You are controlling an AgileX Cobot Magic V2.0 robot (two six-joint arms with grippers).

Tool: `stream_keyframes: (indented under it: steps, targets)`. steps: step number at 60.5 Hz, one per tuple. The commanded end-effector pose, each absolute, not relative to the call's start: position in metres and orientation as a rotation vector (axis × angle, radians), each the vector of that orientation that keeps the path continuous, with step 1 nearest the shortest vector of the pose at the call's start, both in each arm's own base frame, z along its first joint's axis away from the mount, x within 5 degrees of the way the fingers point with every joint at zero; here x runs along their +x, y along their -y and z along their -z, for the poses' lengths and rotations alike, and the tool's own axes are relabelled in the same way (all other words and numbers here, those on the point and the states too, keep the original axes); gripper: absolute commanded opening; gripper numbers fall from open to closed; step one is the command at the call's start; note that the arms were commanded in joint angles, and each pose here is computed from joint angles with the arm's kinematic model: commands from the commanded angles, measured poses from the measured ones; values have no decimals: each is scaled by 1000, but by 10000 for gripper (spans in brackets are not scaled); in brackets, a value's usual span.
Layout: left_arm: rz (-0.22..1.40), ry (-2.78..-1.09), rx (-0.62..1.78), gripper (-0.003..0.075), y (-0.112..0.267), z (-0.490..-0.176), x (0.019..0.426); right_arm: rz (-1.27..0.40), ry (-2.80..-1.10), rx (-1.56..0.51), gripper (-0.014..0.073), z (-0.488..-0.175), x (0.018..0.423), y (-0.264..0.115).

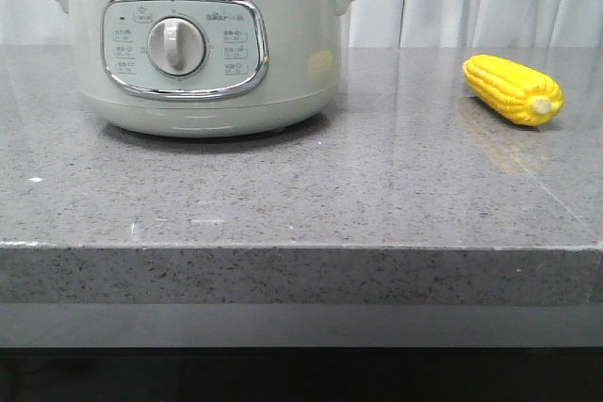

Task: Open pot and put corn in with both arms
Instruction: 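Grasp the silver lid knob with the left gripper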

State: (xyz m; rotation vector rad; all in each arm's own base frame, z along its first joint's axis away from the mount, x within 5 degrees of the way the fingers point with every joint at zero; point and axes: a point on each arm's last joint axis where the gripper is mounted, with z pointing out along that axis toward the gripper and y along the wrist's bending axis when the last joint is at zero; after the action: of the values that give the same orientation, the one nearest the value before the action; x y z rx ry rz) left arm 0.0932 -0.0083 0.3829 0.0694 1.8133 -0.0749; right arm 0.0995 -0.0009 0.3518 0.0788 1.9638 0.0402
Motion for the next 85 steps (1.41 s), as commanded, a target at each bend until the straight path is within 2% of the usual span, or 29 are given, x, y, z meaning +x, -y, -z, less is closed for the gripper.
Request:
stream_keyframes:
  steps: [1, 5, 8, 11, 14, 23, 33, 57, 85]
  targets:
    - [85, -1707, 53, 240, 8, -400, 94, -22, -1868, 67, 225, -368, 102, 2]
    - [85, -1702, 53, 402, 8, -401, 95, -22, -1868, 67, 385, -368, 102, 2]
    - [85, -1700, 53, 489, 8, -401, 95, -22, -1868, 67, 496, -368, 102, 2]
    - [85, -1702, 53, 536, 8, -401, 96, -22, -1868, 67, 553, -368, 102, 2]
    - [85, -1707, 53, 545, 8, -400, 97, -22, -1869, 67, 575, -368, 102, 2]
    - [162, -1718, 47, 544, 14, -399, 107, -23, -1871, 68, 573, -368, 102, 2]
    - [221, -1734, 147, 544, 29, -401, 130, -24, -1874, 68, 573, -368, 102, 2]
    - [400, -1658, 329, 544, 95, -415, 198, -29, -1874, 70, 573, -368, 102, 2]
    - [442, -1662, 359, 544, 157, -426, 292, -29, -1873, 70, 573, -368, 102, 2]
